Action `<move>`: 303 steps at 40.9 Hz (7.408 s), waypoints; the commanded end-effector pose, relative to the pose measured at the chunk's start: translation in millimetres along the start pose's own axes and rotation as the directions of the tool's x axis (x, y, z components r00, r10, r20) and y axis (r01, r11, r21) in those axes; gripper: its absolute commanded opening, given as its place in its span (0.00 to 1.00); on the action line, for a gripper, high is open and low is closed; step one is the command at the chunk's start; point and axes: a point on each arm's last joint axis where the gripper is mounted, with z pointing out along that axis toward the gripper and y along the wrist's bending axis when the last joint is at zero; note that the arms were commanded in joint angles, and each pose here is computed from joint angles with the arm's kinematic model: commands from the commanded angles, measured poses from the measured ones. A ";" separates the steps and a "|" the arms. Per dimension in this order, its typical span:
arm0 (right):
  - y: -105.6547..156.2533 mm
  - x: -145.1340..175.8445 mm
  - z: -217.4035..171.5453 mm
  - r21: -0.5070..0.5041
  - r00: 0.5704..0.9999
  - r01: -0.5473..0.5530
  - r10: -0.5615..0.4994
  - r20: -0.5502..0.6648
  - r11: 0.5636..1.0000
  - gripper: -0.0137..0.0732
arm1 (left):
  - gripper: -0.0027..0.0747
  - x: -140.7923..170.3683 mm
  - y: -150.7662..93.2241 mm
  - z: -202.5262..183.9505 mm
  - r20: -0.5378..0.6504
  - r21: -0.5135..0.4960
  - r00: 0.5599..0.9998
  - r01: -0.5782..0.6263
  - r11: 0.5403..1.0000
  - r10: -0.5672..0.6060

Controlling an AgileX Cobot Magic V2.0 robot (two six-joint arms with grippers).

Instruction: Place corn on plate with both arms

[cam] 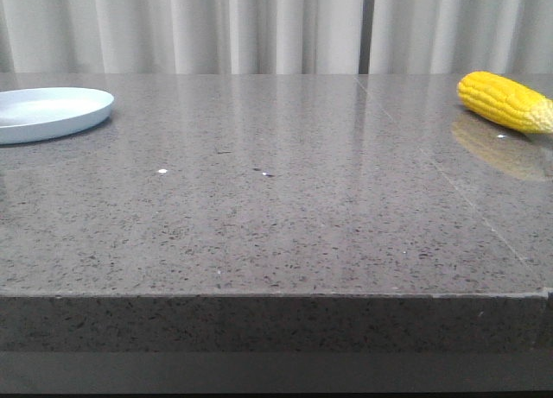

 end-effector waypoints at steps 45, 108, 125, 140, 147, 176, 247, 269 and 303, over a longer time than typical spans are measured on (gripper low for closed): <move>-0.3 -15.6 -6.6 0.007 0.995 0.013 -0.014 0.099 1.000 0.77 | 0.01 -18.1 -84.5 -66.9 0.160 0.198 0.985 -0.094 0.976 0.063; -0.3 -15.6 -6.6 0.007 0.995 0.013 -0.014 0.099 1.000 0.77 | 0.58 28.3 -227.1 -3.7 0.066 0.391 0.950 -0.306 0.868 0.305; -0.3 -15.6 -6.6 0.007 0.995 0.013 -0.014 0.099 1.000 0.77 | 0.58 23.5 -229.7 -133.1 0.286 0.169 0.813 -0.565 0.808 0.508; -0.3 -15.6 -6.6 0.007 0.995 0.013 -0.014 0.099 1.000 0.77 | 0.58 86.5 -262.9 -202.8 0.246 0.002 0.703 -0.689 0.725 0.667; -0.3 -15.6 -6.6 0.007 0.995 0.013 -0.014 0.099 1.000 0.77 | 0.58 126.7 -252.1 -221.0 0.300 0.068 0.691 -0.703 0.708 0.658; 0.7 -16.8 -6.4 -0.005 0.994 -0.003 0.004 0.107 1.000 0.77 | 0.58 202.4 -161.4 -280.9 0.524 0.149 0.703 -0.632 0.761 0.481; -5.1 -100.6 252.3 0.020 0.957 0.025 -0.018 -0.291 0.999 0.74 | 0.58 202.5 -161.4 -280.9 0.524 0.148 0.703 -0.632 0.761 0.481; 36.3 -138.4 176.7 -0.067 0.984 0.078 -0.088 -0.158 0.995 0.45 | 0.58 202.5 -161.4 -280.9 0.524 0.148 0.703 -0.632 0.761 0.481; 209.9 -111.1 138.2 -0.487 0.952 0.207 -0.290 -0.101 0.848 0.45 | 0.58 202.5 -161.4 -280.9 0.524 0.148 0.703 -0.632 0.761 0.481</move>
